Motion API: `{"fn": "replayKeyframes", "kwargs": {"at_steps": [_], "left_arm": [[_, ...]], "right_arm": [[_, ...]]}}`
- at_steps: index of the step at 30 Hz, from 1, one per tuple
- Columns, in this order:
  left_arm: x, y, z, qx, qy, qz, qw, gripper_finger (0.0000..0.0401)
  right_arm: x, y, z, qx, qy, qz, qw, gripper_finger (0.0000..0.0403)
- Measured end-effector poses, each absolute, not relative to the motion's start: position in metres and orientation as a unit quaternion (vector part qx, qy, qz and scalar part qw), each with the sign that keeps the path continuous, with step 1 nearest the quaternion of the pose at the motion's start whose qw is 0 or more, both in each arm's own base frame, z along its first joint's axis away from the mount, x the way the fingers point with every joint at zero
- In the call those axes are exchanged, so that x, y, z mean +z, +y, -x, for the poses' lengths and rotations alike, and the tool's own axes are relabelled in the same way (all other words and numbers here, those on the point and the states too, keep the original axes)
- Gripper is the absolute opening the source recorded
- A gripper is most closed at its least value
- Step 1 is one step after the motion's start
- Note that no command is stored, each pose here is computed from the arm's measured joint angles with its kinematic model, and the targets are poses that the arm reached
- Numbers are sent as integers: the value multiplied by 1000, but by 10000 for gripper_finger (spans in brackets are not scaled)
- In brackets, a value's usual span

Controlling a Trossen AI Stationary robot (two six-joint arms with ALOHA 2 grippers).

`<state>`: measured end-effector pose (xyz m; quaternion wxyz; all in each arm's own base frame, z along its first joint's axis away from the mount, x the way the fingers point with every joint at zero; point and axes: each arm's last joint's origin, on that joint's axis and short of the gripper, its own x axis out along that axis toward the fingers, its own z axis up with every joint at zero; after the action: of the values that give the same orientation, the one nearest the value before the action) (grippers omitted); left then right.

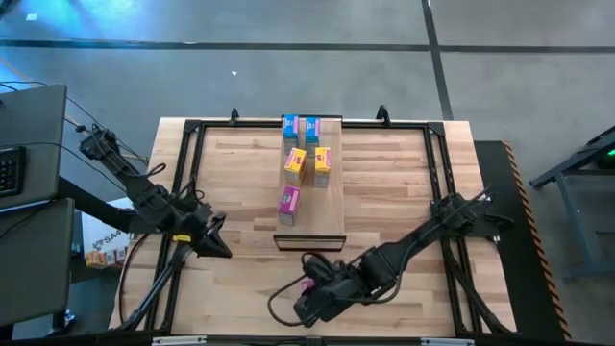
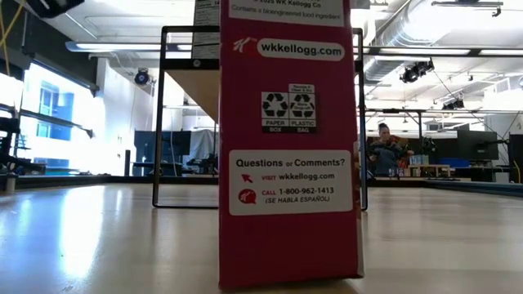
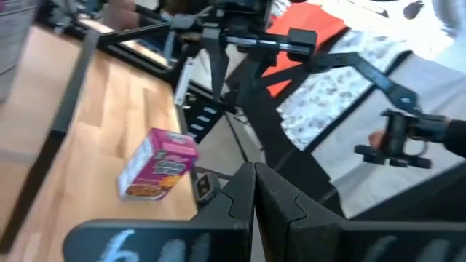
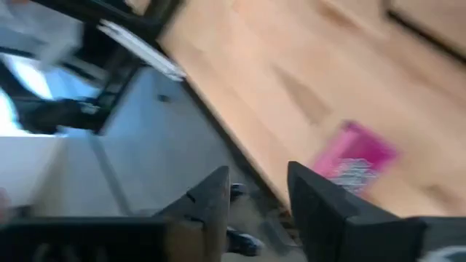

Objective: Stack cereal on shelf
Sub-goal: Put the purple cereal box on the shelf

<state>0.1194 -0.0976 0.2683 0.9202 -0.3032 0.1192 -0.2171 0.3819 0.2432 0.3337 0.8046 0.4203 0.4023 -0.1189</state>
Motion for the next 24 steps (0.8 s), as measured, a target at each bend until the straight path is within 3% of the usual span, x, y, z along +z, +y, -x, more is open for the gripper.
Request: {"fn": "replayKeyframes", "kwargs": {"at_steps": [6, 12, 17, 24], "left_arm": [[262, -111, -123, -181, 123, 319, 922, 0], [243, -146, -125, -166, 161, 340, 912, 0], [213, -179, -128, -96, 189, 416, 884, 0], [197, -240, -166, 5, 176, 473, 863, 0]], "right_arm": [[333, 239, -353, -155, 476, -329, 800, 11], [331, 245, -317, -211, 537, -267, 772, 3], [329, 260, -287, -255, 544, -219, 769, 1], [310, 280, -230, -228, 572, -175, 768, 0]]}}
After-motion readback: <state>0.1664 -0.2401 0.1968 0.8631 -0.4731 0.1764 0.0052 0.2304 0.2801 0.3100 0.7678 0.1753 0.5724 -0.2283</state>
